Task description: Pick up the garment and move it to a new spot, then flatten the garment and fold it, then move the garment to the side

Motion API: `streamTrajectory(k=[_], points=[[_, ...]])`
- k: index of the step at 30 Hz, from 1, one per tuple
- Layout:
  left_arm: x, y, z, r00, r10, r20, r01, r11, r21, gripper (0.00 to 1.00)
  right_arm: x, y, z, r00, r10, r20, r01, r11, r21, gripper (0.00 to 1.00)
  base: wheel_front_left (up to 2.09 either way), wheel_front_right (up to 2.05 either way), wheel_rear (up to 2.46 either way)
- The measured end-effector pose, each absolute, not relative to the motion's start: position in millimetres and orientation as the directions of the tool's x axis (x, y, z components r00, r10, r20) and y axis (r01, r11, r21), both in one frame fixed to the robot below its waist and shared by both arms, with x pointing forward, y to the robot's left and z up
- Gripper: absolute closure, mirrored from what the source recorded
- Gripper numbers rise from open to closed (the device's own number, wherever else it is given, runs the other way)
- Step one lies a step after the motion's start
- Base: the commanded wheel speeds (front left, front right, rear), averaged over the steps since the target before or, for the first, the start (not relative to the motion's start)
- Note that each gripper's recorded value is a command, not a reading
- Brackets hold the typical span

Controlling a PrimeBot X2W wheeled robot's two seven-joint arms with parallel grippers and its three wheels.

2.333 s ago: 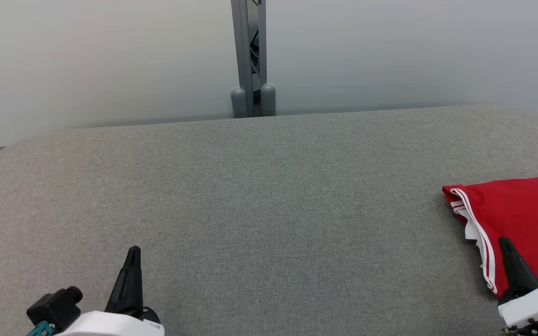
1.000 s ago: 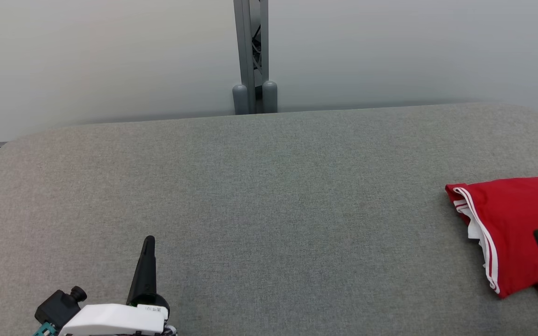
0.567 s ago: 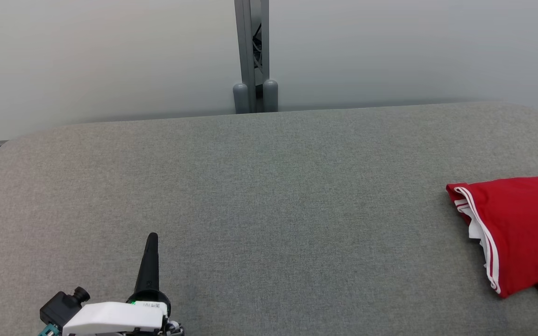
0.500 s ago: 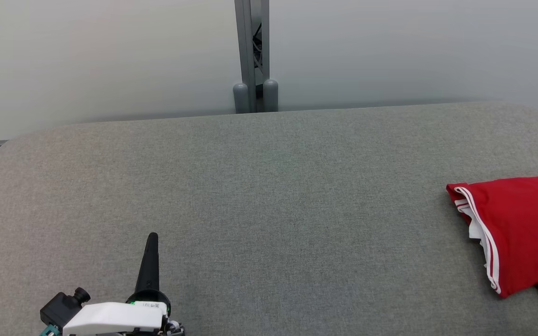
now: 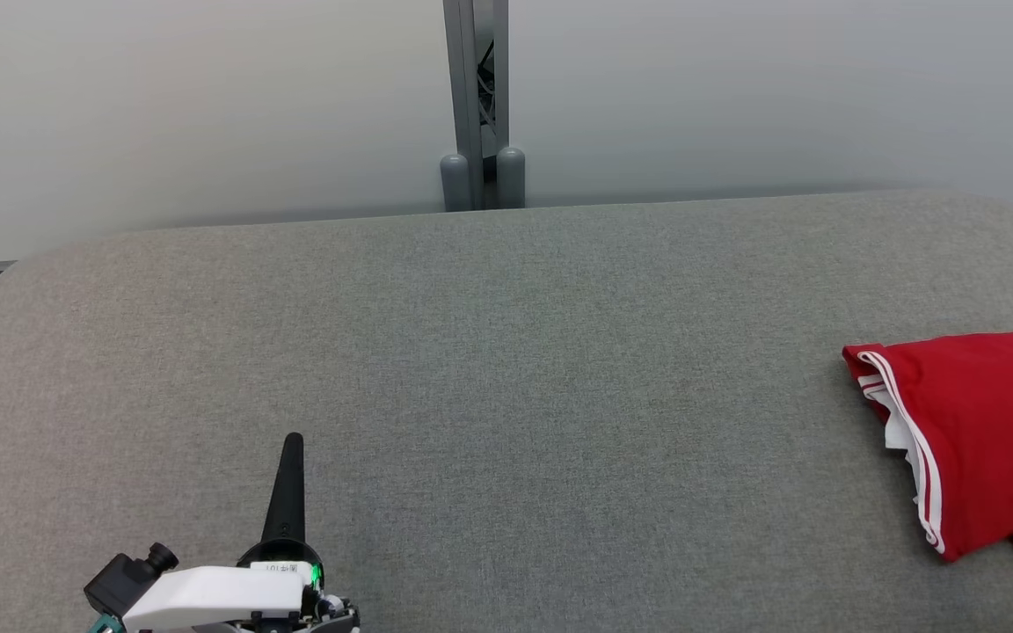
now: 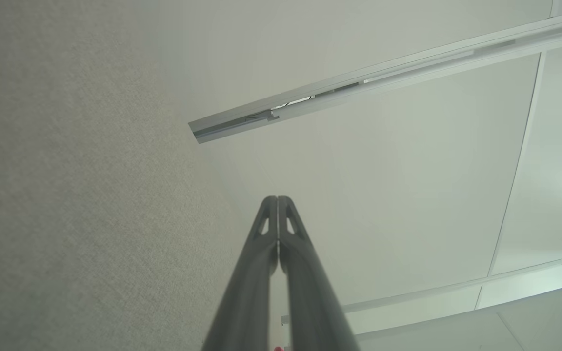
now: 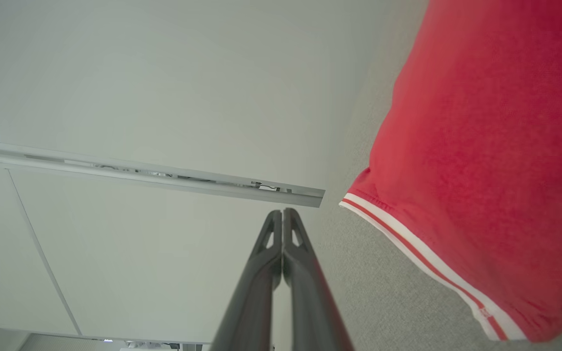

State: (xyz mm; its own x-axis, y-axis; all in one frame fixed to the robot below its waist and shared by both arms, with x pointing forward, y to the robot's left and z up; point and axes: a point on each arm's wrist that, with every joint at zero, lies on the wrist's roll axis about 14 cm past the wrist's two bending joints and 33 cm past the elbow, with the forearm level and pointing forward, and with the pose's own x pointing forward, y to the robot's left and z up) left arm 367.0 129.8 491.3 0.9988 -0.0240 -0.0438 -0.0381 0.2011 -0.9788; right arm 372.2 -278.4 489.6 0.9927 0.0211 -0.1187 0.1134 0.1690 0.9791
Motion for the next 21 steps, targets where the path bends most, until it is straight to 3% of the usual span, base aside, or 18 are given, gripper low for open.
streamTrajectory(k=[21], points=[[370.1,126.0,493.6,0.999,-0.006,-0.035,-0.035,0.037,-0.999,1.00,373.8,-288.9,498.1,0.998,0.022,-0.050,0.050,0.015,0.999,1.00,0.00,0.00,0.00]])
